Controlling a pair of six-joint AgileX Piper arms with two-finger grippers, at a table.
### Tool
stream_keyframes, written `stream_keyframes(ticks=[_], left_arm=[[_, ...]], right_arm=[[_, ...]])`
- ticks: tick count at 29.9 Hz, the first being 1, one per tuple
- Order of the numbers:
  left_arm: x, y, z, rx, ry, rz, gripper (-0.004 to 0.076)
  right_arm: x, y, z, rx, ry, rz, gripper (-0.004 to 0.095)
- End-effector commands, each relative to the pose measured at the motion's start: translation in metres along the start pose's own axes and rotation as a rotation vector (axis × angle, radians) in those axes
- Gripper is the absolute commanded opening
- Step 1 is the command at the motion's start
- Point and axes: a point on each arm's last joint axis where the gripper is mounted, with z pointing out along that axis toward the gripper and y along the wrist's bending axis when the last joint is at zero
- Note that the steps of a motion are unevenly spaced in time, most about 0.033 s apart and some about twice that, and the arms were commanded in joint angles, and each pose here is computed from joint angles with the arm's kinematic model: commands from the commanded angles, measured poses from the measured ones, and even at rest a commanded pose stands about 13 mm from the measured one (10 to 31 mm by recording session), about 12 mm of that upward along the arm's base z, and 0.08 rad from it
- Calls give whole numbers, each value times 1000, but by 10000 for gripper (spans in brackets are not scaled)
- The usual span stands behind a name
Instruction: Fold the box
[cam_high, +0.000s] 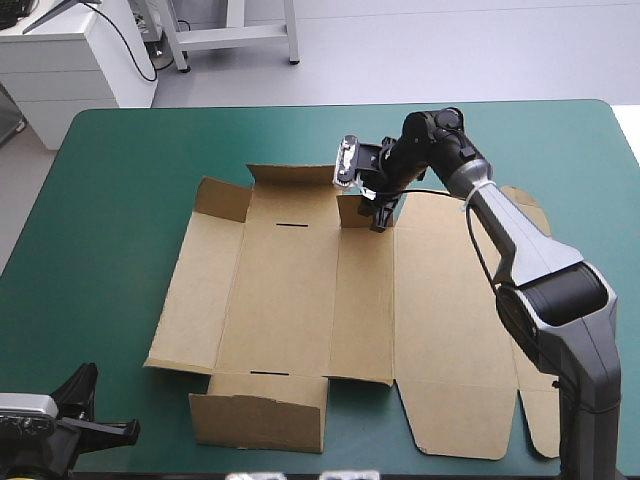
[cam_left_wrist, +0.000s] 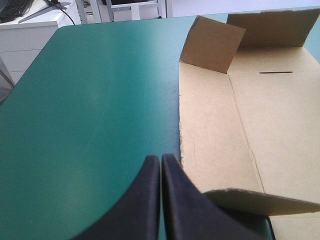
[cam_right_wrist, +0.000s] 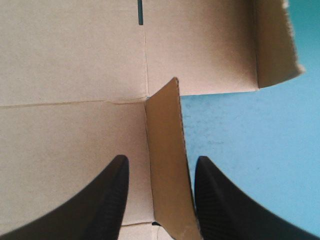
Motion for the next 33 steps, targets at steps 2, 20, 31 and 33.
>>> stream_keyframes(ticks=[2, 20, 31, 33], left_arm=[[-12, 0, -5, 4, -98, -11, -8], [-43, 3, 11, -7, 53, 3, -8], [-120, -3, 74, 108, 277, -19, -1], [-124, -5, 88, 138, 342, -2, 0]], right_arm=[[-19, -9, -58, 161, -71, 59, 413], [0, -13, -171, 428, -121, 806, -3], [33, 34, -167, 362, -6, 862, -16], [41, 41, -172, 374, -24, 893, -21]])
